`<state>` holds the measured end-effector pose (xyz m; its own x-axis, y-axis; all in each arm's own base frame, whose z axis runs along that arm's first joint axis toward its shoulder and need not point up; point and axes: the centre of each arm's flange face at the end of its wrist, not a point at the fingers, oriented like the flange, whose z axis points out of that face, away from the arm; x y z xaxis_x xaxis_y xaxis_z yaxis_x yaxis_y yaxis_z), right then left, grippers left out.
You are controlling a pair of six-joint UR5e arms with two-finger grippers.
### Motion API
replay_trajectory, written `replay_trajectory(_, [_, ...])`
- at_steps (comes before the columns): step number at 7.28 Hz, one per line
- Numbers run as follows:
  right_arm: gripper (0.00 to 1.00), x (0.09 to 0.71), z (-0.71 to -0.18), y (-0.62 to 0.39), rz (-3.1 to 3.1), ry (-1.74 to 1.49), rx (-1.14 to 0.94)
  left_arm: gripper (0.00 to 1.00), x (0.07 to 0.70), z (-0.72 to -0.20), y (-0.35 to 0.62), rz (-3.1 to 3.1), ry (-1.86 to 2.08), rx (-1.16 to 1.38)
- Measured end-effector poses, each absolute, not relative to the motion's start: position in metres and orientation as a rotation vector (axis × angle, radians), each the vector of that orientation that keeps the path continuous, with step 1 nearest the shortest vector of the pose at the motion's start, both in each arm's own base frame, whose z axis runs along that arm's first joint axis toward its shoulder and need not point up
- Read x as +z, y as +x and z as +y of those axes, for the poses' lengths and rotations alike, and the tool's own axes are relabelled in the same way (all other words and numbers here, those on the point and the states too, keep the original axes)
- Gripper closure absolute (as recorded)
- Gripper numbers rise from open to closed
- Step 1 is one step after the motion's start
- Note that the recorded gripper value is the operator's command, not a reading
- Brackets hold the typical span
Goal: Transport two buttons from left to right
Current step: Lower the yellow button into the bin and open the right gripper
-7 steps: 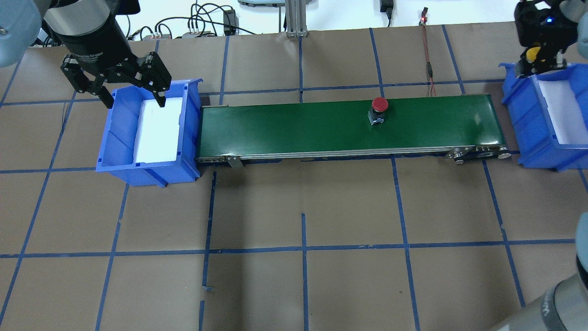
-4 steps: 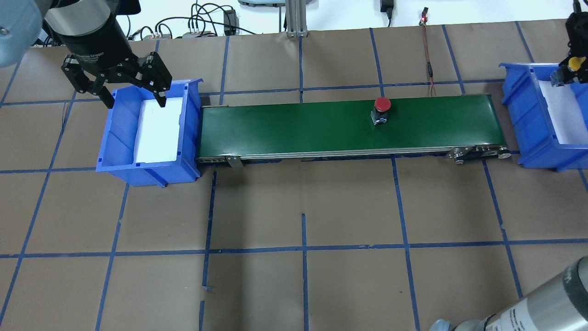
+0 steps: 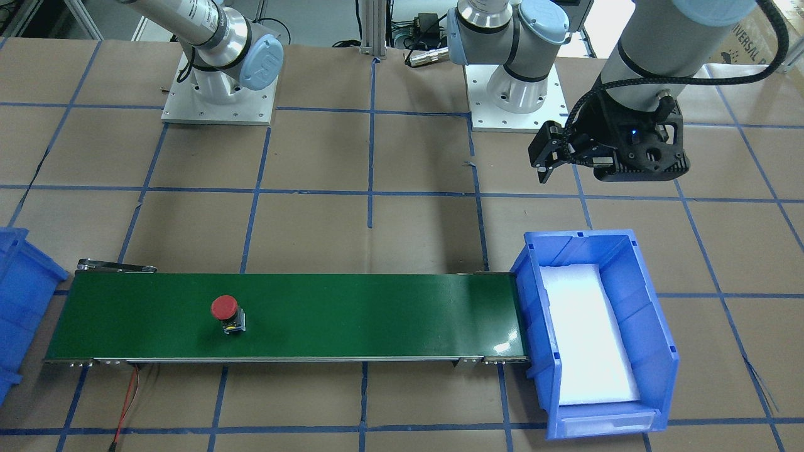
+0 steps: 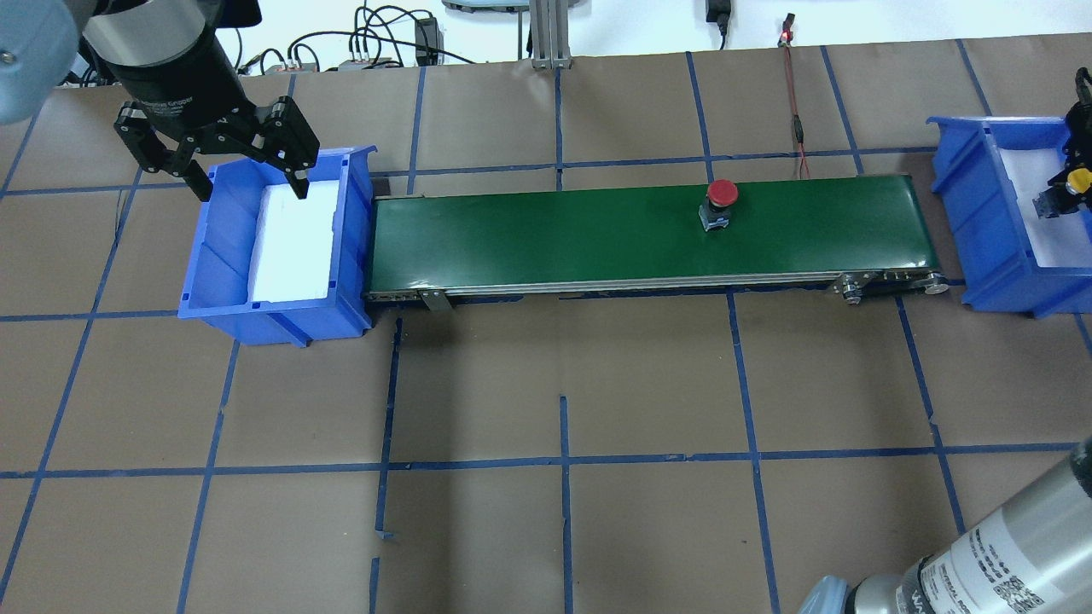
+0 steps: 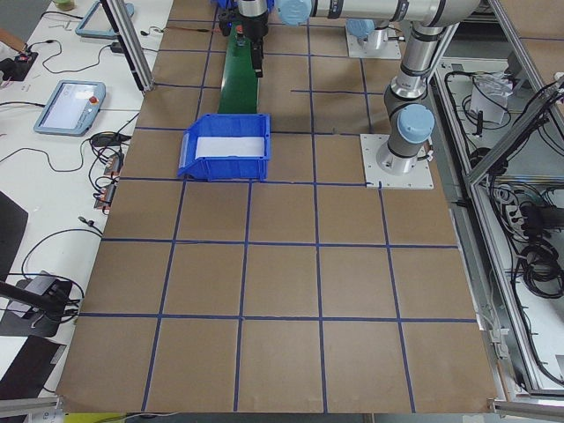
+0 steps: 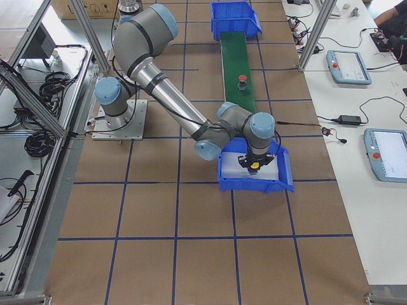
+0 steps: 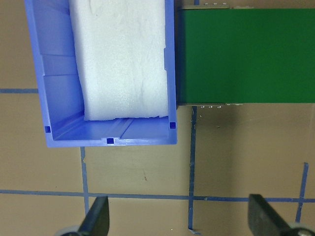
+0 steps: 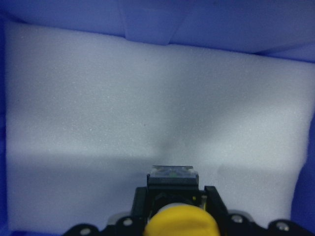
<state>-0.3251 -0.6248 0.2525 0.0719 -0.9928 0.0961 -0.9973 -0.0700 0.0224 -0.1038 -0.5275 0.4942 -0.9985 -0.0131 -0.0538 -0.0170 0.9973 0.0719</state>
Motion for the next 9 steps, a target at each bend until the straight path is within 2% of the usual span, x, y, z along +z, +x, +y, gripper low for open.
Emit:
replay_trajectory(1, [0.65,0.250,-0.625,-0.326,-2.085,2.242,0.081,0.00,0.494,-0.527,-0.104,3.085,-0.023,0.112])
replay_trajectory(2, [0.32,0.248,-0.624,-0.326,-2.088,2.242,0.080,0.00,0.495,-0.527,-0.104,3.085,-0.024,0.110])
replay_trajectory(3, [0.09,0.246,-0.624,-0.326,-2.095,2.241,0.079,0.00,0.495,-0.527,-0.103,3.086,-0.024,0.110])
replay_trajectory(4, [0.06,0.245,-0.624,-0.326,-2.100,2.238,0.078,0.00,0.495,-0.527,-0.103,3.085,-0.024,0.111])
replay_trajectory(7, [0.06,0.257,-0.626,-0.324,-2.100,2.225,0.076,0.00,0.495,-0.527,-0.104,3.085,-0.023,0.110])
replay_trajectory(9, [0.06,0.299,-0.631,-0.302,-2.068,2.219,0.078,0.00,0.495,-0.527,-0.104,3.085,-0.023,0.110])
